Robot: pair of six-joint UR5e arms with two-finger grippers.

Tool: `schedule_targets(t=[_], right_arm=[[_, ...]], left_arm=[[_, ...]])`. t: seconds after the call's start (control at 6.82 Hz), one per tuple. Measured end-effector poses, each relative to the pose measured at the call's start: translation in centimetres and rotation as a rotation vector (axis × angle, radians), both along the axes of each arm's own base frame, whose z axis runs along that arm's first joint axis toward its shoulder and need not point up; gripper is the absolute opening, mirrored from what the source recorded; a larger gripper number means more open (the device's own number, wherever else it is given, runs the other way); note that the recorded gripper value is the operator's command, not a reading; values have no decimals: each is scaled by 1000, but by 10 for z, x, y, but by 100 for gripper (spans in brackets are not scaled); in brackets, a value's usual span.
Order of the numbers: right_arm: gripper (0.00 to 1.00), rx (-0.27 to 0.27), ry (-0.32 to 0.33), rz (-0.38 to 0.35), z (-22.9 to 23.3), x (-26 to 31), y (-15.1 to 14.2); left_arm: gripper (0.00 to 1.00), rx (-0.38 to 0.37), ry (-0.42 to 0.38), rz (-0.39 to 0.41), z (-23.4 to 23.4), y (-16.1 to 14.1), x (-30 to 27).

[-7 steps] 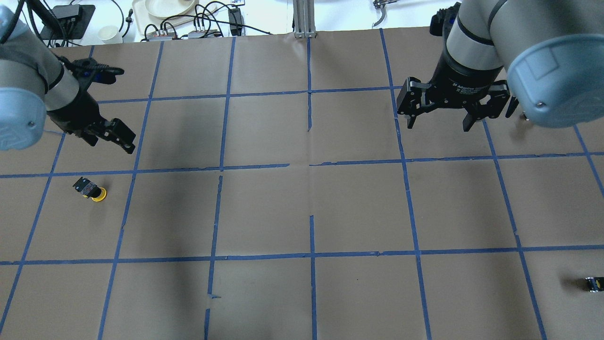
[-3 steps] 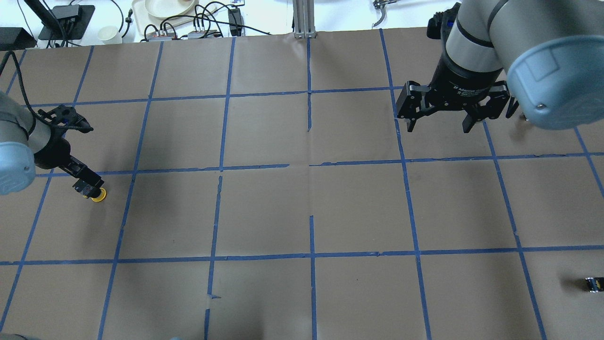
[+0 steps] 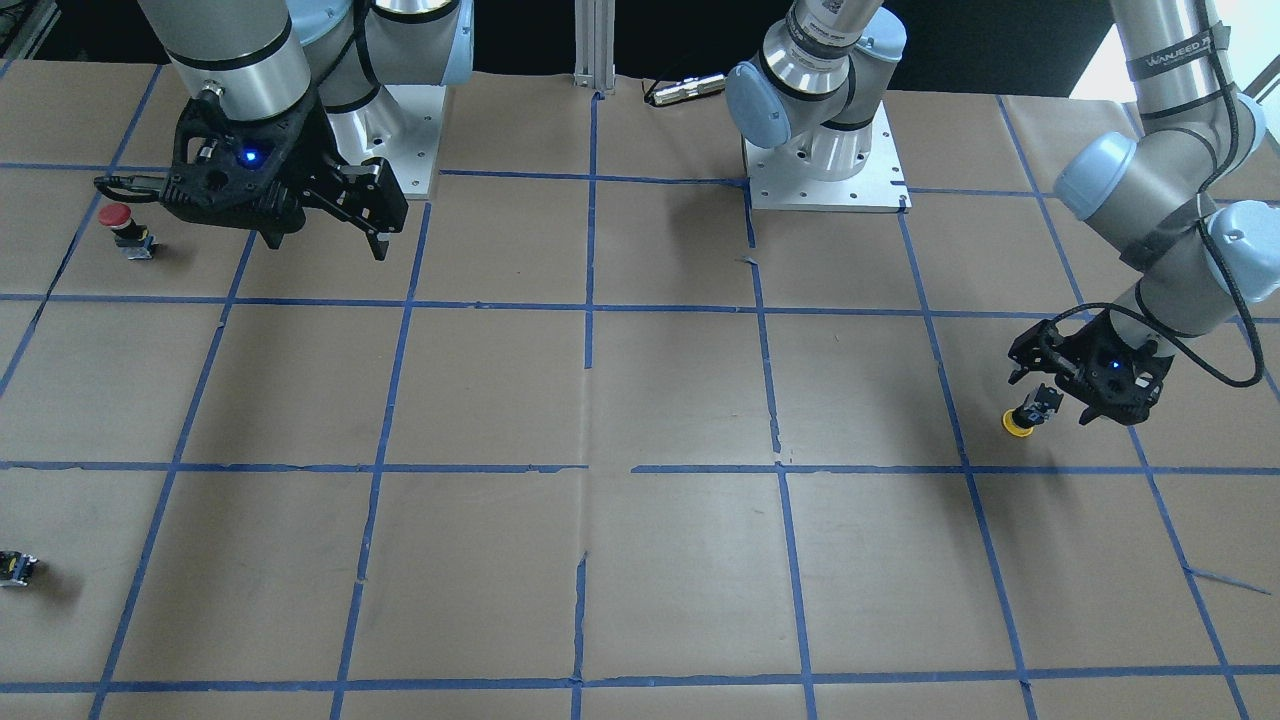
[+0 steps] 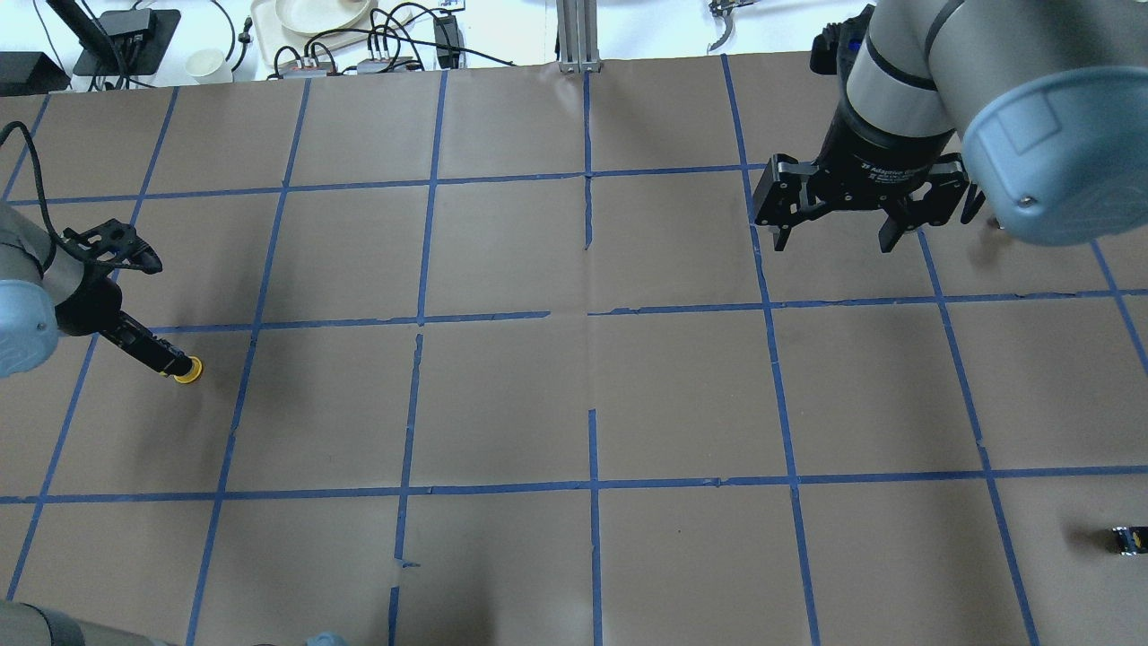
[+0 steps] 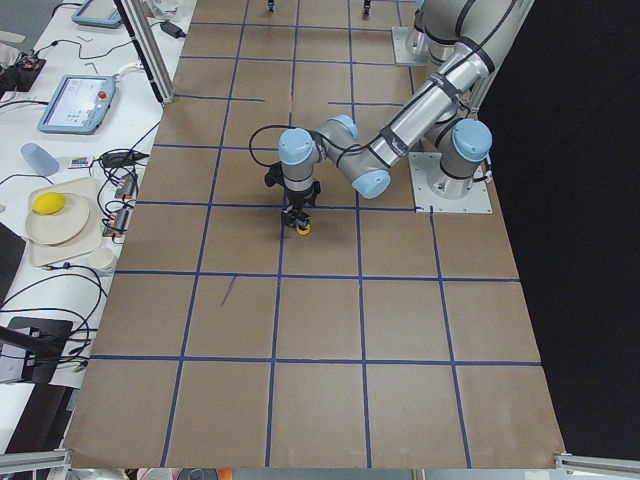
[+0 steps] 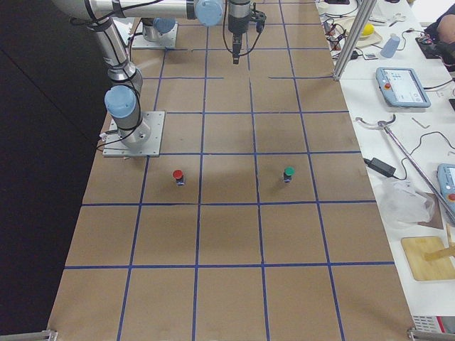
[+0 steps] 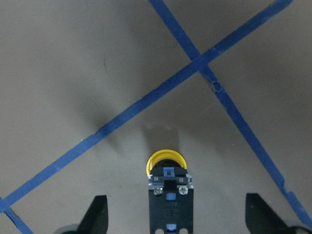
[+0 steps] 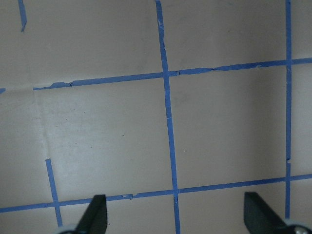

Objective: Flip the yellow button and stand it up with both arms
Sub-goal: 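Close the left gripper on the yellow button's base, then lift the yellow button with the left gripper and carry it toward the right gripper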

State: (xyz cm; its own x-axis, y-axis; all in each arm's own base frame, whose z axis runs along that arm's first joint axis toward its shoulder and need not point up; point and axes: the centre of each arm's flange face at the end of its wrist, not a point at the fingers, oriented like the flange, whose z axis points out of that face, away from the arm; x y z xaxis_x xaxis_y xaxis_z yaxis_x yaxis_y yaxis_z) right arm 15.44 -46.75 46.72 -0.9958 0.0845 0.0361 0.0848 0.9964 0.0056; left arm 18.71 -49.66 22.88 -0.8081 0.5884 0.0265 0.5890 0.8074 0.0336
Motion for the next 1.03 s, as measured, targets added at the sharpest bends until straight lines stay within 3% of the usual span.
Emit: schedule_targets(t=[0.15, 0.29, 0.73, 1.03], right_arm=[[100, 0, 1, 1, 0, 0, 0], [100, 0, 1, 1, 0, 1, 0], [100, -6, -1, 4, 1, 2, 0], [100, -8, -1, 5, 1, 2, 0]], left_arm=[[26, 12, 9, -11, -7, 1, 0], [16, 20, 15, -38, -11, 0, 0], [15, -16, 48, -115, -7, -10, -1], [15, -50, 174, -86, 6, -21, -11]])
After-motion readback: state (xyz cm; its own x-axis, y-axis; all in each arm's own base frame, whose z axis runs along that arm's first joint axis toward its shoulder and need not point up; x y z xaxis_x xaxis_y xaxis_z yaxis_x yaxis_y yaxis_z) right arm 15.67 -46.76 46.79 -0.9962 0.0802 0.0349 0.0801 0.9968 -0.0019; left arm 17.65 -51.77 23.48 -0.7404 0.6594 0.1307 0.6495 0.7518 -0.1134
